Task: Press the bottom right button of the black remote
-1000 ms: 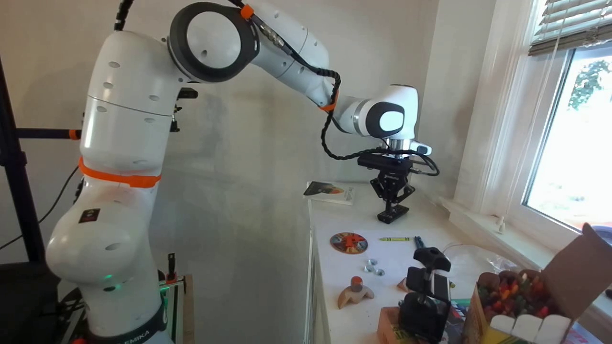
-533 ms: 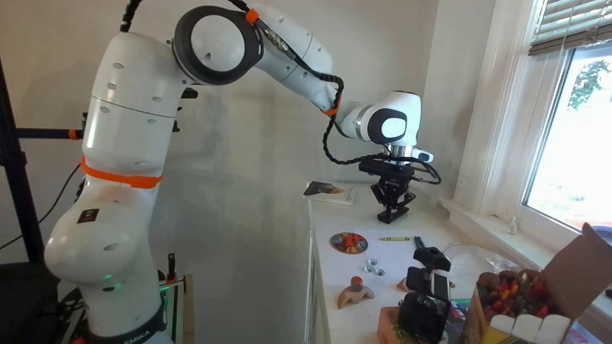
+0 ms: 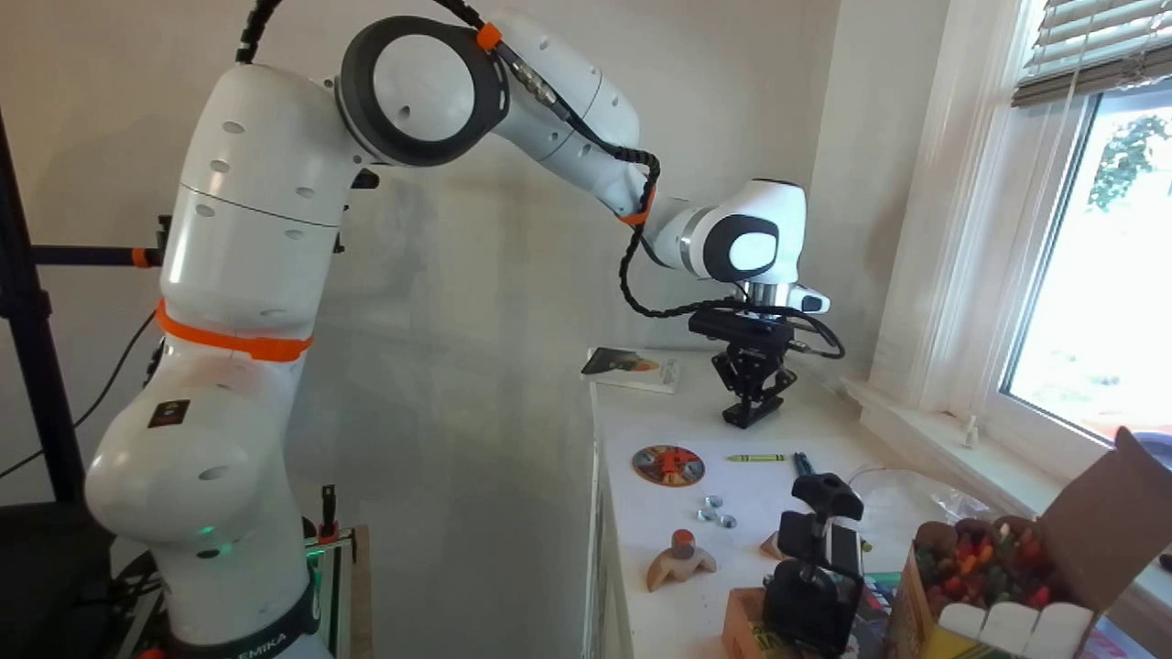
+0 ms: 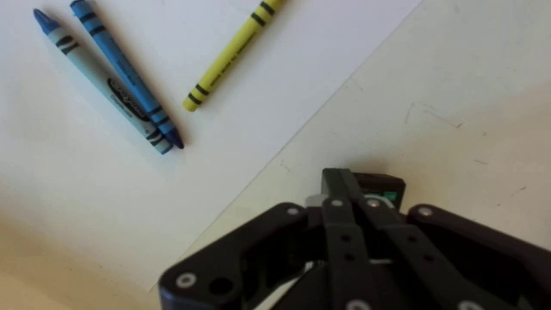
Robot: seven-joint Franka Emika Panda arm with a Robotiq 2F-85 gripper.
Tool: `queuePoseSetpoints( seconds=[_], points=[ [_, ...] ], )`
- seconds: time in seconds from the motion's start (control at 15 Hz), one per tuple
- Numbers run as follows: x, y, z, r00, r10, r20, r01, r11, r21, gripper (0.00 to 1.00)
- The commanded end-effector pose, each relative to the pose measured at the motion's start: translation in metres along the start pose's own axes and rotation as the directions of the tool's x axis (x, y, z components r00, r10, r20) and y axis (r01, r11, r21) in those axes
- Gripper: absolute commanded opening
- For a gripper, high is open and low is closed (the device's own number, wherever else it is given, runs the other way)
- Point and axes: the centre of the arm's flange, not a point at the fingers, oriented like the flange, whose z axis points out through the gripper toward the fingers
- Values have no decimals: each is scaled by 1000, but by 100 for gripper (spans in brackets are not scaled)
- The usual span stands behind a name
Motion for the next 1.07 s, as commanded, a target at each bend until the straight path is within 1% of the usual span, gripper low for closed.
queuePoseSetpoints(
  seconds=[0.0,0.47,1.0],
  points=[
    [-1,3,11,1000,-6,-16,6,1000,11,0],
    [1,0,11,1000,-19,-21,19,1000,14,0],
    [-6,-4,29,999,-28,21,27,999,25,0]
  ],
)
